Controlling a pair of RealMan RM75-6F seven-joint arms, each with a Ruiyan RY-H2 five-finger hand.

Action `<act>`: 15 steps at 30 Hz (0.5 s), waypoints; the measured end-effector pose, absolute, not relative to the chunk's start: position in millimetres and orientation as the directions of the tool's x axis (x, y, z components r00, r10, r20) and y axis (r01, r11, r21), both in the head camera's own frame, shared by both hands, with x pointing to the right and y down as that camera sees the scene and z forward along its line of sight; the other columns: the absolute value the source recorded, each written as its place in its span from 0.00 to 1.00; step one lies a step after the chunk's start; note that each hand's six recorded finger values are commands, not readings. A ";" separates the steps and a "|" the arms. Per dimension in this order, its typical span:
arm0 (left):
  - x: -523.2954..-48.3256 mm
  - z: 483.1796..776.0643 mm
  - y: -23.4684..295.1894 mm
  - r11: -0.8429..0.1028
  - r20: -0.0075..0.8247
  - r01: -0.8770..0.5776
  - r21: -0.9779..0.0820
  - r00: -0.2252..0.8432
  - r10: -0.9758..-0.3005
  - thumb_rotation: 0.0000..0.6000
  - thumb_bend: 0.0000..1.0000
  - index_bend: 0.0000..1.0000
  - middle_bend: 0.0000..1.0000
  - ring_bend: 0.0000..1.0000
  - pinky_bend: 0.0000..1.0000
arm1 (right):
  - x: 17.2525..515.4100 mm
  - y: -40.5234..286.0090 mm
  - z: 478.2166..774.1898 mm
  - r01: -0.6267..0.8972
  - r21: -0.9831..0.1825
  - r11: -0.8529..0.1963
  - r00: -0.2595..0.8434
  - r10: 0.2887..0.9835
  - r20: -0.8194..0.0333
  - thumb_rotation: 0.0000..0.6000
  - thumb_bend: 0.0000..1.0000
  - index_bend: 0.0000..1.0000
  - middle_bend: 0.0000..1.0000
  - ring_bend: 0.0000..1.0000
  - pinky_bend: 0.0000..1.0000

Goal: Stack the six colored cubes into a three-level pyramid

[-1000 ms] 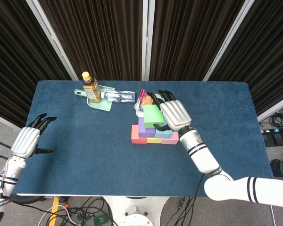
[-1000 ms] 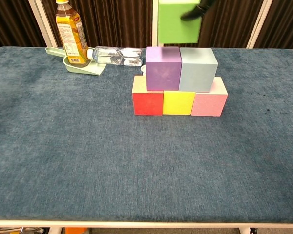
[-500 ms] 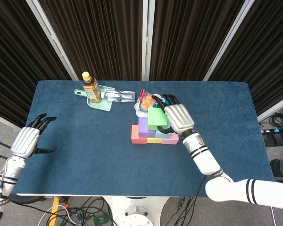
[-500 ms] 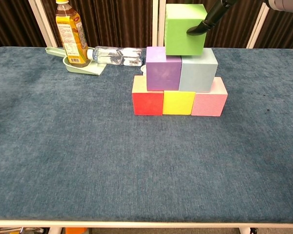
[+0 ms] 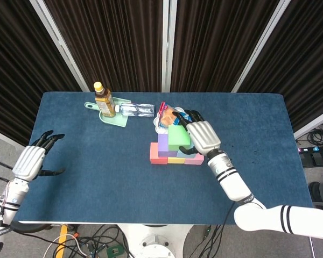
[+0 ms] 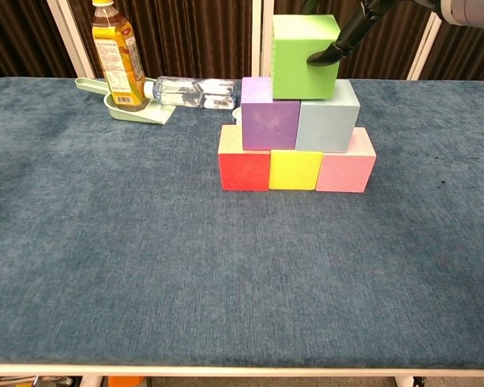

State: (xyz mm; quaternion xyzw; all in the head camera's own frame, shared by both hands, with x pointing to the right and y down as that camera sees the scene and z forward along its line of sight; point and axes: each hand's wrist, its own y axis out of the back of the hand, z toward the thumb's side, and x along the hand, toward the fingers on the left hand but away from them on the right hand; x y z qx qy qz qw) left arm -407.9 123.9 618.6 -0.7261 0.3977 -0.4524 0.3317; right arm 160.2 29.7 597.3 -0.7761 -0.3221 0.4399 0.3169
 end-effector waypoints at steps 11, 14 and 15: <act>-409.2 619.9 123.6 -0.466 0.397 -0.278 -0.840 0.271 -0.877 1.00 0.03 0.14 0.17 0.05 0.25 | 159.0 30.7 599.3 0.213 -0.774 -0.596 0.398 0.776 -0.489 1.00 0.21 0.00 0.47 0.00 0.00; -410.7 621.5 123.4 -0.471 0.405 -0.280 -0.836 0.265 -0.875 1.00 0.03 0.14 0.17 0.05 0.25 | 157.2 31.1 600.1 0.213 -0.773 -0.598 0.399 0.775 -0.490 1.00 0.21 0.00 0.47 0.00 0.00; -411.5 622.0 123.2 -0.473 0.408 -0.283 -0.834 0.262 -0.875 1.00 0.03 0.14 0.17 0.05 0.25 | 157.0 31.2 600.3 0.213 -0.772 -0.598 0.399 0.775 -0.491 1.00 0.21 0.00 0.47 0.00 0.00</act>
